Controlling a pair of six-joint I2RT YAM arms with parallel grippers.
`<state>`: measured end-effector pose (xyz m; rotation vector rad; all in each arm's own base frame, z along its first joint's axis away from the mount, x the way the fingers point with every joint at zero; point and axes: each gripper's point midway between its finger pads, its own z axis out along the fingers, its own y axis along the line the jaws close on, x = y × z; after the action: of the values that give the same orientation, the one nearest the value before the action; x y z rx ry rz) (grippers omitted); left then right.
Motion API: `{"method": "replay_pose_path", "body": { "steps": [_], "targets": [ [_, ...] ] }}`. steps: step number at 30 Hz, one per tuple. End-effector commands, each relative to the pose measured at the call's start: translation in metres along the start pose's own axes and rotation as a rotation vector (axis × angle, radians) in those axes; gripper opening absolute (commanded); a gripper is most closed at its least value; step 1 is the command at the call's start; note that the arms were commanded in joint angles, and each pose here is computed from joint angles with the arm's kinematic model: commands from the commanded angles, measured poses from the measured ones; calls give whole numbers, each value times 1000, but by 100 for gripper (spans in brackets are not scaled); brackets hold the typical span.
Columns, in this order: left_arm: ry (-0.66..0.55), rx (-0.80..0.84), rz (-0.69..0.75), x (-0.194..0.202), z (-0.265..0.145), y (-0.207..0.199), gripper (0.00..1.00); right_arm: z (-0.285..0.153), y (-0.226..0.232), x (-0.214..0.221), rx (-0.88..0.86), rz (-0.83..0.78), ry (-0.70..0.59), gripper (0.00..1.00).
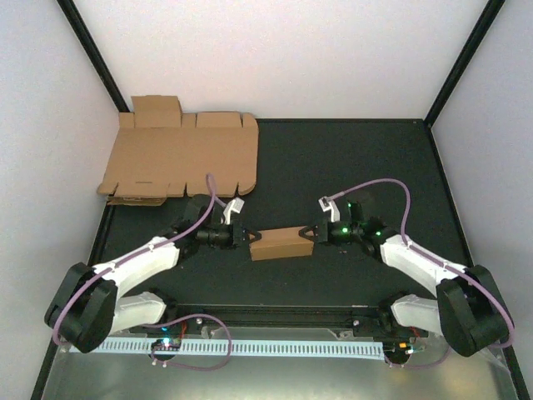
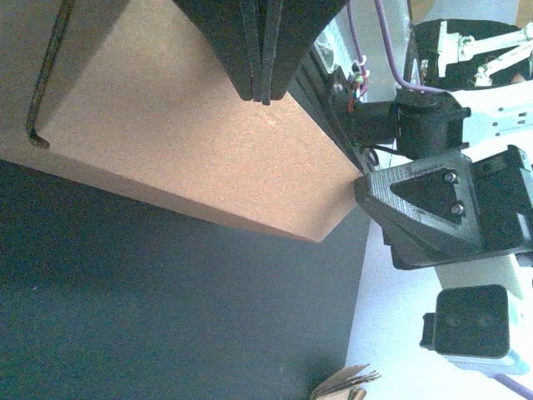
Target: Fold the paper box
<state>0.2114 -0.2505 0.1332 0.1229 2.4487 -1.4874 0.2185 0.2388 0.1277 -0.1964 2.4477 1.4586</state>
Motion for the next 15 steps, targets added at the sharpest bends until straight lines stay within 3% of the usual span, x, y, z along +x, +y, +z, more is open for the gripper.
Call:
{"method": "replay_pose_path", "body": {
  "steps": [1, 7, 15],
  "targets": [
    [19, 11, -9, 8, 4, 11, 2, 5, -12, 13, -16, 45, 18, 2],
    [29, -3, -21, 12, 7, 19, 1, 5, -11, 11, -14, 43, 21, 2],
    [-1, 20, 32, -3, -3, -8, 3, -9, 23, -20, -17, -48, -27, 2]
  ]
}}
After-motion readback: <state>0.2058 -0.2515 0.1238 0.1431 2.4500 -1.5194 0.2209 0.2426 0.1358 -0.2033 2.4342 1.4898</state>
